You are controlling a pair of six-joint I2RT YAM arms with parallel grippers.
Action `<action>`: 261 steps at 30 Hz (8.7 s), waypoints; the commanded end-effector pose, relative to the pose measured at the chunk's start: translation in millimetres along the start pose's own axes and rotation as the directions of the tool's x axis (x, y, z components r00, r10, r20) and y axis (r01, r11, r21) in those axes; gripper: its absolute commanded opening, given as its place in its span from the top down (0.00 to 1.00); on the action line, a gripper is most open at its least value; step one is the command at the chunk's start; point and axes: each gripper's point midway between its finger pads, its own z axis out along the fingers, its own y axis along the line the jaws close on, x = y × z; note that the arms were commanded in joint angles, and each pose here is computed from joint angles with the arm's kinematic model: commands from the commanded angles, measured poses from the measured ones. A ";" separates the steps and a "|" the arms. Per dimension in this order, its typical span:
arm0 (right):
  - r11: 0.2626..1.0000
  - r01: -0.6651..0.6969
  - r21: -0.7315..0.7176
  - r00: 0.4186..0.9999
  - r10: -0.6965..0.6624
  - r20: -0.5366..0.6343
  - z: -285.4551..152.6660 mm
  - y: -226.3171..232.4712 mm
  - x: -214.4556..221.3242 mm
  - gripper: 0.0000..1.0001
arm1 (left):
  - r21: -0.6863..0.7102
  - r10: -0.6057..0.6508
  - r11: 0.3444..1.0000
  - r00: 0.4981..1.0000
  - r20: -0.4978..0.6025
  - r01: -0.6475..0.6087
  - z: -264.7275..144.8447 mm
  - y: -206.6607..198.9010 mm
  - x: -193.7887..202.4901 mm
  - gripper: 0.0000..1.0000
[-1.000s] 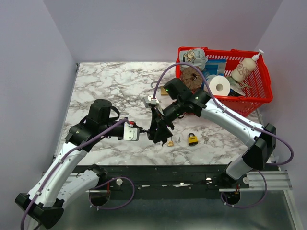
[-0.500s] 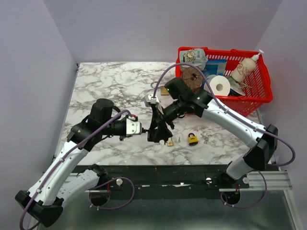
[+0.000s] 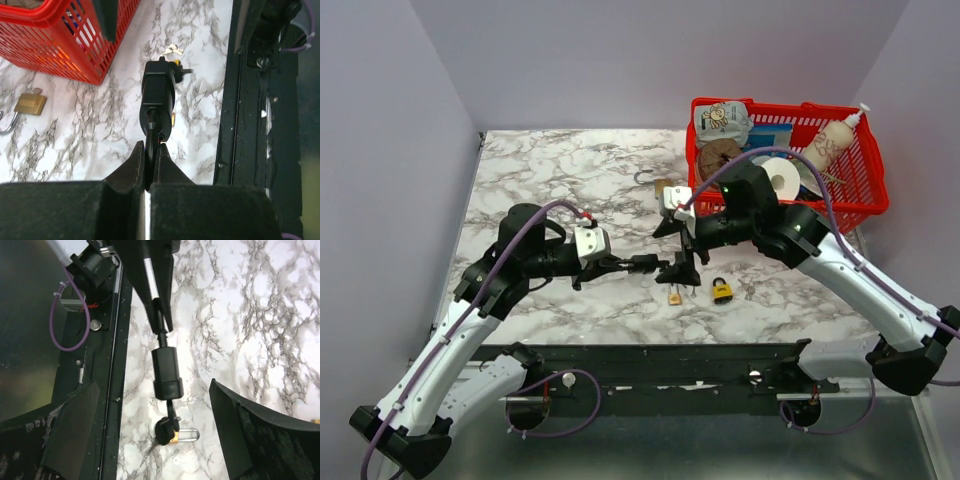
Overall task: Lock with the key
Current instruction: Pick up the lock from the center of the board, then lock the lock, then place the key at the center of the board.
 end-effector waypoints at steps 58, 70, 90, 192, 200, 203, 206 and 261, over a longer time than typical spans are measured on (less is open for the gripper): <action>0.982 -0.125 -0.139 0.967 0.152 0.206 -9.1 25.5 -35.5 0.99 | 0.142 -0.352 0.935 0.885 0.304 0.324 -22.7 -14.8 -81.4 0.44; 0.964 -0.187 -0.189 0.945 0.229 0.233 -12.6 24.4 -44.4 0.99 | 0.201 -0.396 0.918 0.823 0.408 0.342 -35.6 -13.7 -79.7 0.41; 0.963 -0.149 -0.225 0.945 0.206 0.253 -11.9 25.9 -52.9 0.99 | 0.231 -0.481 0.876 0.801 0.357 0.423 -19.6 -9.3 -65.7 0.52; 0.929 -0.298 -0.221 0.928 0.336 0.163 23.5 19.8 -11.6 0.99 | 0.306 -0.627 0.779 0.681 0.379 0.547 11.8 8.1 -82.0 1.00; 0.898 -0.407 -0.166 0.891 0.430 0.144 7.4 1.4 4.7 0.30 | 0.294 -0.644 0.764 0.649 0.404 0.575 -1.1 17.9 -79.5 1.00; 0.896 -0.416 -0.157 0.890 0.437 0.133 2.7 1.5 10.8 0.22 | 0.300 -0.647 0.762 0.643 0.410 0.575 -2.7 19.2 -81.4 1.00; 0.904 -0.406 -0.135 0.898 0.422 0.128 -2.2 2.0 15.5 0.22 | 0.299 -0.652 0.756 0.634 0.416 0.582 -2.7 21.3 -81.3 1.00; 0.510 -0.811 0.286 0.532 0.847 -0.001 90.0 -21.6 175.4 0.99 | 0.014 -0.584 0.657 0.498 0.641 0.753 -59.7 139.3 -42.1 1.00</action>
